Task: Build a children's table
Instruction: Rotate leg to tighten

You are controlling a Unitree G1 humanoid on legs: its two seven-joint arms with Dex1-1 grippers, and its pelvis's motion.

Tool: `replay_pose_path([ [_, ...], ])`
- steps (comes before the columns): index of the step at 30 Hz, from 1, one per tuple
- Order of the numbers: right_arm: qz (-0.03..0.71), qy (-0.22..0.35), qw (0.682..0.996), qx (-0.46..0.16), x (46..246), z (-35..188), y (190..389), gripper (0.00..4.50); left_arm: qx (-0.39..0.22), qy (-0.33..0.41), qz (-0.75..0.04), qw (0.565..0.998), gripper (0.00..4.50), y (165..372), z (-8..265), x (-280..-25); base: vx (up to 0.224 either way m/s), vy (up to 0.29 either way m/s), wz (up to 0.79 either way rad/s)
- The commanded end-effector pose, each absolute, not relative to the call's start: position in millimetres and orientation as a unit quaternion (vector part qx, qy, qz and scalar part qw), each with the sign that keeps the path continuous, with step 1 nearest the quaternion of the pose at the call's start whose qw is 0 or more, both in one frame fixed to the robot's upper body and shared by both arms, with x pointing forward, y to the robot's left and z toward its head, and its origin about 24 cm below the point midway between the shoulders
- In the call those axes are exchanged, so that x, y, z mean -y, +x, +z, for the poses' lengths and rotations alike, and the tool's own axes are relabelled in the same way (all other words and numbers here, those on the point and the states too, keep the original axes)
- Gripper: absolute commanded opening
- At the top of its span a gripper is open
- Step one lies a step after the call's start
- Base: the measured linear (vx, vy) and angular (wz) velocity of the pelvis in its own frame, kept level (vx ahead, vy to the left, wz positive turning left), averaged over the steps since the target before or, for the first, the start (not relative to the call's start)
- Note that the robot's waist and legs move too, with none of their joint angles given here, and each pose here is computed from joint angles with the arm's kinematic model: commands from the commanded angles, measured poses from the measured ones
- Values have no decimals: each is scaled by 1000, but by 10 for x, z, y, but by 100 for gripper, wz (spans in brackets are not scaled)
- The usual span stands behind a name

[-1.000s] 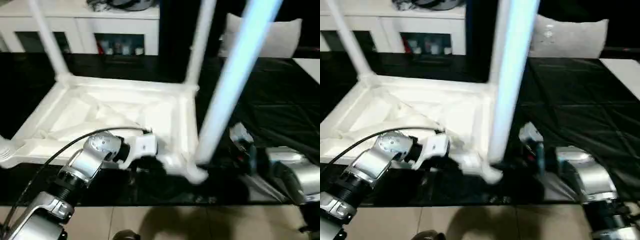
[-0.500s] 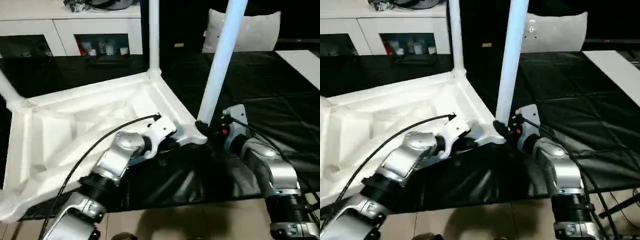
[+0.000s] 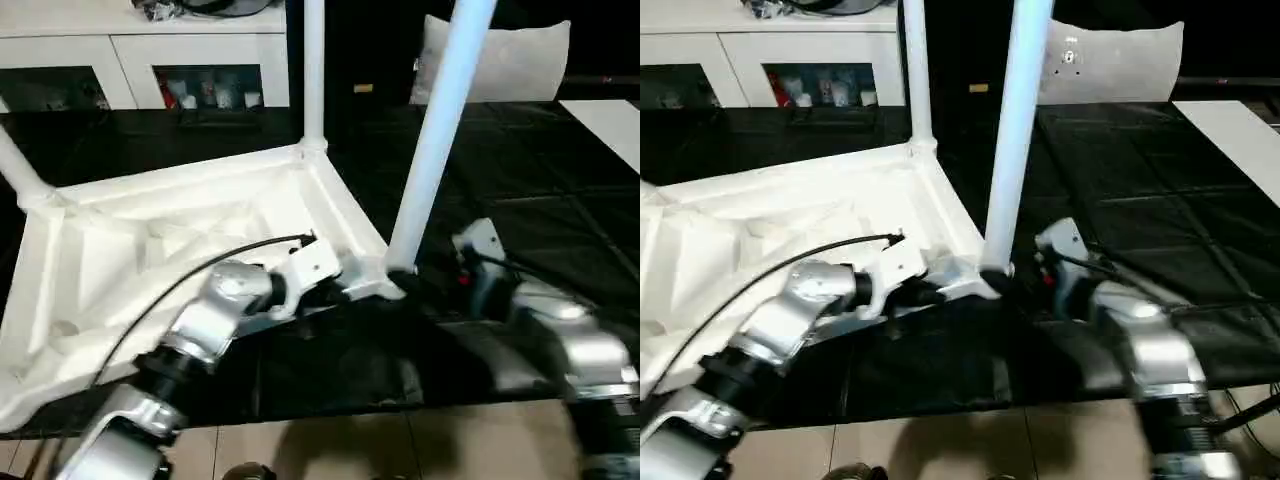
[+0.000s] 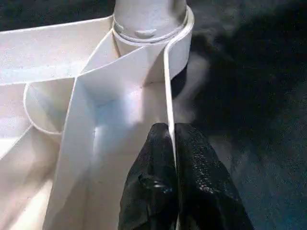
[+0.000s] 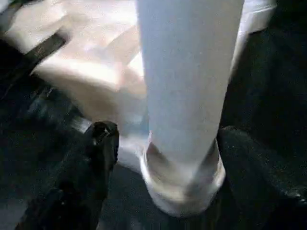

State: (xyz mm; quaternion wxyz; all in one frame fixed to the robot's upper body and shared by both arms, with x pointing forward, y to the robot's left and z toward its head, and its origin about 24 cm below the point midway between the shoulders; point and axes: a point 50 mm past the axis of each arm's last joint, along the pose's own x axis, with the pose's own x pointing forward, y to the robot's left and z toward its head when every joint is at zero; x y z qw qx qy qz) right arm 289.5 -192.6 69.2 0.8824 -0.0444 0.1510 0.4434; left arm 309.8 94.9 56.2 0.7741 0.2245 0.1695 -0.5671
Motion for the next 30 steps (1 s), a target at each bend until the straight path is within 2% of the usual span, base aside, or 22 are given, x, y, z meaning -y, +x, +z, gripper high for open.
replay_pose_path([
  [1,474,-52,866,-149,1899,715,2866,398,-154,240,-598,749,0,3063,596,-916,0,0,0],
  [2,482,-60,861,-152,1918,724,2857,423,-151,244,-607,741,0,3054,601,-929,0,0,0],
  [5,541,-89,819,-169,1971,751,2802,423,-151,261,-670,679,0,2942,612,-999,0,0,0],
  [7,576,-93,794,-169,1975,770,2769,410,-156,268,-695,649,0,2888,609,-1038,0,0,0],
  [11,602,-89,776,-166,1962,784,2759,378,-157,273,-715,625,0,2848,612,-1065,0,0,0],
  [15,642,-69,741,-185,1929,772,2696,345,-163,285,-736,592,0,2799,598,-1106,0,0,0],
  [18,661,-59,723,-191,1909,760,2662,324,-162,288,-741,584,0,2793,602,-1116,0,0,0],
  [21,669,-49,715,-196,1897,750,2644,291,-161,289,-742,583,0,2797,604,-1113,0,0,0],
  [23,672,-49,712,-197,1892,748,2637,287,-160,288,-742,584,0,2801,603,-1109,0,0,0],
  [25,675,-44,709,-198,1891,747,2630,251,-159,288,-742,584,0,2802,603,-1106,0,0,0],
  [29,682,-28,702,-202,1883,743,2607,234,-158,281,-743,586,0,2795,598,-1103,0,0,0],
  [30,687,-18,697,-205,1874,738,2586,213,-160,278,-744,587,0,2789,590,-1106,0,0,0],
])
